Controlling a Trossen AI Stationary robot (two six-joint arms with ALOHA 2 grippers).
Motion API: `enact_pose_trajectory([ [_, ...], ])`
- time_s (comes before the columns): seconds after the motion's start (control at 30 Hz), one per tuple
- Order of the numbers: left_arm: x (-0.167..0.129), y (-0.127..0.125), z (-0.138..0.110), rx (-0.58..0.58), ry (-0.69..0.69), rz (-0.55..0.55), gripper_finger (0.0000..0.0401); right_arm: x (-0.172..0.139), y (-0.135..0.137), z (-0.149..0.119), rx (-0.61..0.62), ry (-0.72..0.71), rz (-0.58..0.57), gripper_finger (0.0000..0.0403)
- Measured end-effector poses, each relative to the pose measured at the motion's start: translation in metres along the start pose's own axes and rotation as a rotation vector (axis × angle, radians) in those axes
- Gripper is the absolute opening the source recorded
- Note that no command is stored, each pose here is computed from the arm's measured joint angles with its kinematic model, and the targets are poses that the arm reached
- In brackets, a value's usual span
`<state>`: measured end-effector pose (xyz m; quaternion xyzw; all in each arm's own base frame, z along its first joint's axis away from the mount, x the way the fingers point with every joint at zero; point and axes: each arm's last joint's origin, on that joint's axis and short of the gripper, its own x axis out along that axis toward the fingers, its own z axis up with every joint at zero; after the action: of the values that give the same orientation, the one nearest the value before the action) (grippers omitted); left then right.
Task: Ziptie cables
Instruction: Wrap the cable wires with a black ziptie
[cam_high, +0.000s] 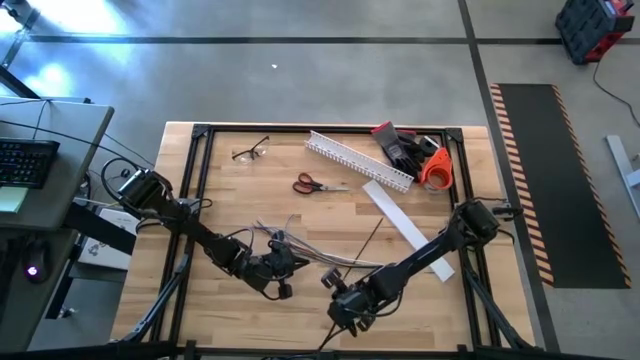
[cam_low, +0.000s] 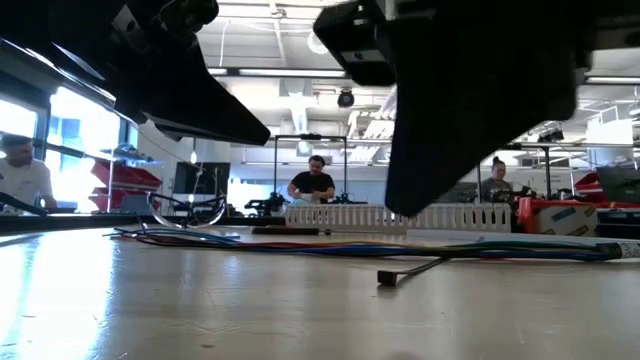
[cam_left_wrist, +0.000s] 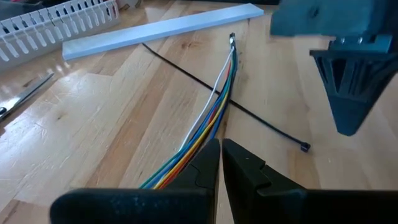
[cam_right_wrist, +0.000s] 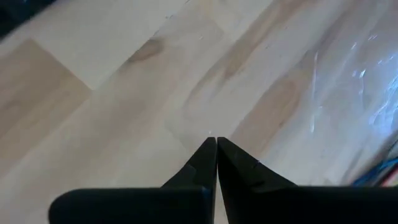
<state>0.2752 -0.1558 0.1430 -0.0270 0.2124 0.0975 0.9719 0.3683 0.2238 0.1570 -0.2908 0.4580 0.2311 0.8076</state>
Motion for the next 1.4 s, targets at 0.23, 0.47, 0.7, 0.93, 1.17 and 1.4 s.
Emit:
enact_pose_trajectory([
  [0.23, 0.000, -0.001, 0.005, 0.007, -0.039, -0.015, 0.0003, 0.009, -0.015, -0.011, 0.119, 0.044, 0.082, 0.0062],
  [0.47, 0.001, -0.001, 0.006, 0.000, -0.046, -0.018, 0.0003, 0.025, -0.032, -0.022, 0.131, 0.077, 0.090, 0.0140],
  [0.7, 0.001, -0.001, 0.006, 0.001, -0.044, -0.021, 0.0003, 0.030, -0.030, -0.025, 0.065, 0.084, 0.142, 0.0082],
  [0.93, 0.001, -0.002, 0.006, 0.001, -0.043, -0.026, 0.0003, 0.038, -0.018, -0.022, -0.034, 0.095, 0.095, 0.0007],
  [1.17, 0.000, -0.003, 0.006, 0.016, -0.043, -0.056, 0.0003, 0.026, 0.002, -0.010, -0.050, 0.115, -0.179, 0.0000],
  [1.4, 0.003, -0.010, 0.011, 0.056, -0.105, -0.156, 0.0003, -0.010, 0.017, 0.004, 0.026, 0.065, -0.301, 0.0001],
])
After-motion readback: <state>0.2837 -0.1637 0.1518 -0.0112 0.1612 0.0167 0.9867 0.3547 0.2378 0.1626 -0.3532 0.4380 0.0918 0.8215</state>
